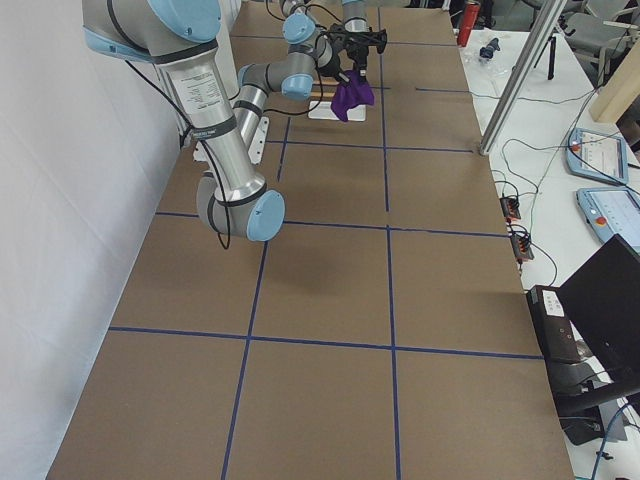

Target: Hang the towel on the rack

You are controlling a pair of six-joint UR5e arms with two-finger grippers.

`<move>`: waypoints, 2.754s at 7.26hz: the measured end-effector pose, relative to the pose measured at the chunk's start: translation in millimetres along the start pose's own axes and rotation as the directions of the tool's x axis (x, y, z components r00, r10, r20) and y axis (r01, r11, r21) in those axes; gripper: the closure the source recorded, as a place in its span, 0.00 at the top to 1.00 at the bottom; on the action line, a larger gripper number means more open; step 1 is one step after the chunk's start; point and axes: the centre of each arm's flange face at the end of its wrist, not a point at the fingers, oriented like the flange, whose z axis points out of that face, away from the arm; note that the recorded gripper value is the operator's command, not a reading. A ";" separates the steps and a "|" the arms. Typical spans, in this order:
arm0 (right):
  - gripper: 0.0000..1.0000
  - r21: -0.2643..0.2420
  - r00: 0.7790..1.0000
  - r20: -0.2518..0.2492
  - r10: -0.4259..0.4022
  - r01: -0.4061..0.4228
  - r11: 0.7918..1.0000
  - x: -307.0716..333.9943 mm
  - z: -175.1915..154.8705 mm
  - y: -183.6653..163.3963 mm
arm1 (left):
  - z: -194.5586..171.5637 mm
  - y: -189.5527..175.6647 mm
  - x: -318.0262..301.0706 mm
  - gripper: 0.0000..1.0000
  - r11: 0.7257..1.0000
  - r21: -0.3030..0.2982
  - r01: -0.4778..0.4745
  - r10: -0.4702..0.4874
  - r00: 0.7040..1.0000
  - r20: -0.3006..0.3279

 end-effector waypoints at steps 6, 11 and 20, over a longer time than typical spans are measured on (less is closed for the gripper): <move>0.00 -0.004 1.000 0.003 -0.002 0.002 1.000 -0.1 0.4 1.3 | -4.4 4.0 3.1 0.00 1.000 -0.023 -0.005 0.005 1.000 -0.005; 0.99 -0.013 1.000 -0.001 0.005 -0.005 1.000 1.7 -0.8 2.4 | -7.6 1.8 5.3 0.00 1.000 -0.018 -0.008 0.008 1.000 -0.009; 1.00 -0.302 0.966 -0.218 0.138 -0.201 0.932 140.1 -84.7 77.3 | -80.4 -6.7 26.0 0.00 0.952 0.202 0.232 -0.195 0.963 -0.185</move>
